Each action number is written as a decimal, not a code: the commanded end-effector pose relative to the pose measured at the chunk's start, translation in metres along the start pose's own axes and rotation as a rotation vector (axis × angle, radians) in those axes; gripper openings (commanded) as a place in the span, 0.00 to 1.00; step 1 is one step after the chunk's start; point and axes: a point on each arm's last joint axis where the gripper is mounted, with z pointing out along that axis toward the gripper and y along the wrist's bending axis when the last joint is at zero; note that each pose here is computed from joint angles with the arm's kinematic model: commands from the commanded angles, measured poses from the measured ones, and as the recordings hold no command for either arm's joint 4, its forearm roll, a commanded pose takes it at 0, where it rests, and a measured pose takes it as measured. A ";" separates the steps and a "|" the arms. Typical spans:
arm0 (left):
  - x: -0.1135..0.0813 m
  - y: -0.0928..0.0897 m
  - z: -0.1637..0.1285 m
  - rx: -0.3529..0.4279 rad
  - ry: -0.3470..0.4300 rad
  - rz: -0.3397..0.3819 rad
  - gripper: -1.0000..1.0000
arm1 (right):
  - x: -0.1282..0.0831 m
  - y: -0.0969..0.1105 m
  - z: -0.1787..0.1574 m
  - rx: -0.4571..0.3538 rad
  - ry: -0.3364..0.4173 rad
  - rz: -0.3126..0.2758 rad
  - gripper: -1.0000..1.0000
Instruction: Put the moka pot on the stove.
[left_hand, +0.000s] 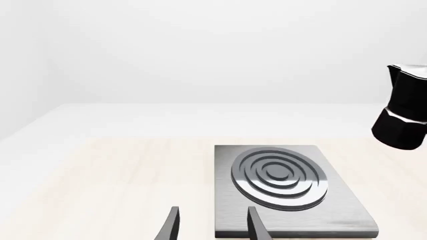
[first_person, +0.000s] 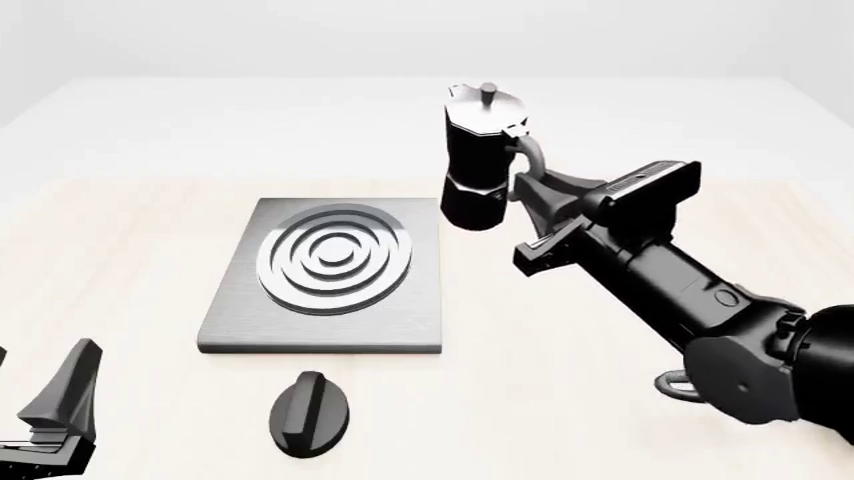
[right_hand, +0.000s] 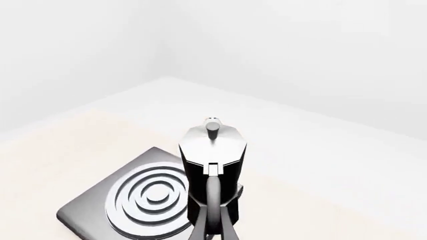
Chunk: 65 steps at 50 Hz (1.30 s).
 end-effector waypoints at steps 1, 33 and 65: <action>0.000 0.000 0.000 0.000 0.000 0.000 1.00 | -0.003 0.004 0.019 -0.015 -0.029 0.013 0.00; 0.000 0.000 0.000 0.000 0.000 0.000 1.00 | 0.014 0.026 0.076 -0.074 -0.004 0.034 0.00; 0.000 0.000 0.000 0.000 0.000 0.000 1.00 | 0.031 0.048 0.105 -0.126 0.013 0.060 0.00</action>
